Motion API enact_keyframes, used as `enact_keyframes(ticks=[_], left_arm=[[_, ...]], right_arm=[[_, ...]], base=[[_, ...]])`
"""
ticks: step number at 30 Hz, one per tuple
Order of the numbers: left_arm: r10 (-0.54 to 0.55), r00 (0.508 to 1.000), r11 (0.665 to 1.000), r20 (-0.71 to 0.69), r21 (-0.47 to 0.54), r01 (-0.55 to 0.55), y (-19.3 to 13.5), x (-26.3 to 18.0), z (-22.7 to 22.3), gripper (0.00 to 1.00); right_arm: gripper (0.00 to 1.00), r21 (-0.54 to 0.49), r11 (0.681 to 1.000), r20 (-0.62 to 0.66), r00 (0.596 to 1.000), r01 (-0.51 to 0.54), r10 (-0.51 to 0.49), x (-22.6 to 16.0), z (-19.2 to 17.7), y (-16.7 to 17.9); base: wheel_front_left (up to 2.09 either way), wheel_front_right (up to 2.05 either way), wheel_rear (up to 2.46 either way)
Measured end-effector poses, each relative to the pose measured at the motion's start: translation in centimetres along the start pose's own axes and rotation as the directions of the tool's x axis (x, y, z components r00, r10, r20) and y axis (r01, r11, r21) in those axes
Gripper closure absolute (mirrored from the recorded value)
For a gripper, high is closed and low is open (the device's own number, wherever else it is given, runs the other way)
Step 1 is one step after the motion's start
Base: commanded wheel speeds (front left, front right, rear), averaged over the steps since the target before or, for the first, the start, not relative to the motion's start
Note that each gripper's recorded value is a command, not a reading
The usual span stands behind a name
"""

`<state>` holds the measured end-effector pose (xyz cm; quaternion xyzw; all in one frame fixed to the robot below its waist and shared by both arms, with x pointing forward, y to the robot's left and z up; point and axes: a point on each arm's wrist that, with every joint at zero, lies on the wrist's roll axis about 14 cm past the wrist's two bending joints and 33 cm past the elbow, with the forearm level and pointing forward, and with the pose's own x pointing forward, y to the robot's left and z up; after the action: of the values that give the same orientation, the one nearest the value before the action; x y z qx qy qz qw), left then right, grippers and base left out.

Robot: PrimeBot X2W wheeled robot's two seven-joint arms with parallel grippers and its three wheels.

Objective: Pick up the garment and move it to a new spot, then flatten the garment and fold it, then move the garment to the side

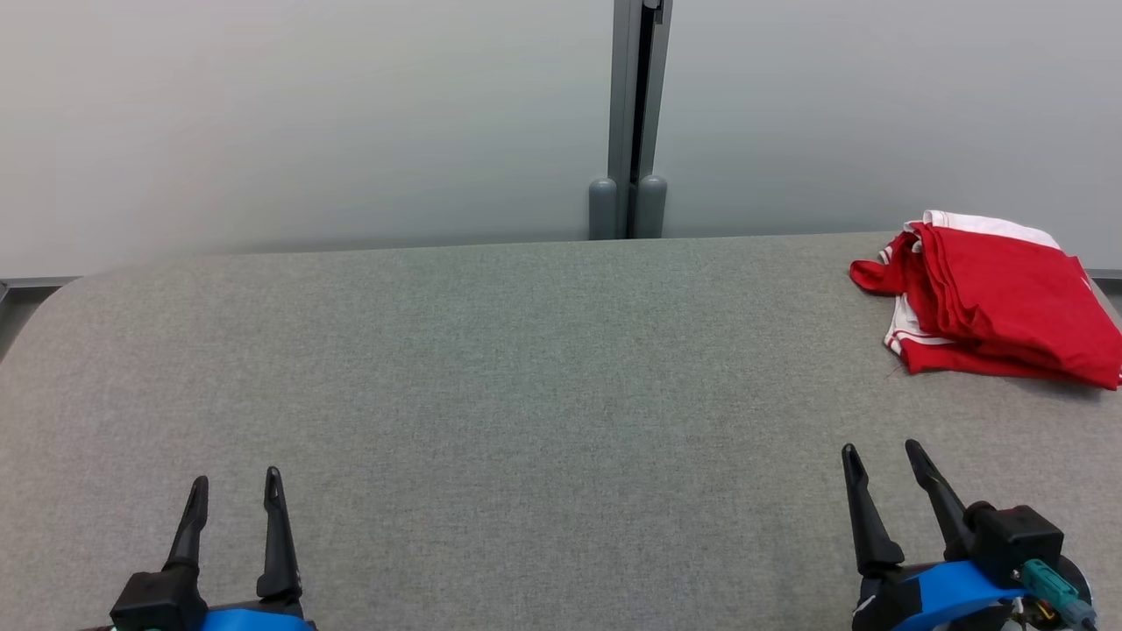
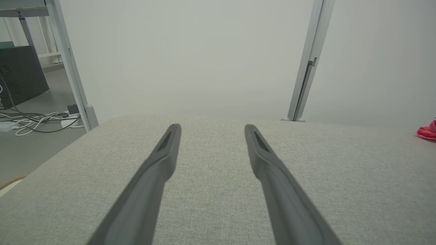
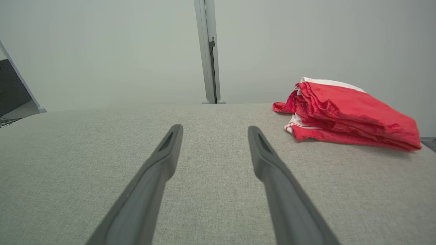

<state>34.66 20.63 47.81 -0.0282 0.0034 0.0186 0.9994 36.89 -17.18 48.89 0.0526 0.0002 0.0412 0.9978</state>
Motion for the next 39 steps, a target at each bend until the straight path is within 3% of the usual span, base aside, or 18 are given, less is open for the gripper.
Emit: enact_keyframes(ticks=[1,2,7,19,39], left_arm=[[0.000,1.000,1.000,0.000,0.001,0.000,0.0,0.0,0.0,0.00],[0.000,1.000,1.000,-0.003,0.000,0.000,0.0,0.0,-0.1,1.00],[0.014,0.997,1.000,-0.074,-0.022,-0.016,0.1,-0.8,-2.2,1.00],[0.052,0.992,0.966,-0.116,-0.247,-0.080,0.5,-0.5,-2.6,1.00],[0.066,0.989,0.827,-0.131,-0.548,-0.128,0.7,0.5,-2.0,1.00]], right_arm=[[0.00,0.002,1.000,0.002,1.000,0.001,-0.001,0.0,0.0,0.0],[1.00,0.003,1.000,-0.001,1.000,0.001,-0.001,0.0,-0.1,0.0],[1.00,0.023,1.000,-0.056,0.998,0.013,-0.012,-0.6,-1.8,-0.2],[1.00,0.241,0.967,-0.076,0.995,0.082,-0.065,-0.6,-1.9,-1.2],[1.00,0.532,0.836,-0.091,0.990,0.137,-0.105,-0.3,-1.6,-2.0]], base=[[0.00,0.00,0.00],[0.00,0.00,0.00],[0.00,0.00,0.00],[0.00,0.00,0.00],[0.00,0.00,0.00]])
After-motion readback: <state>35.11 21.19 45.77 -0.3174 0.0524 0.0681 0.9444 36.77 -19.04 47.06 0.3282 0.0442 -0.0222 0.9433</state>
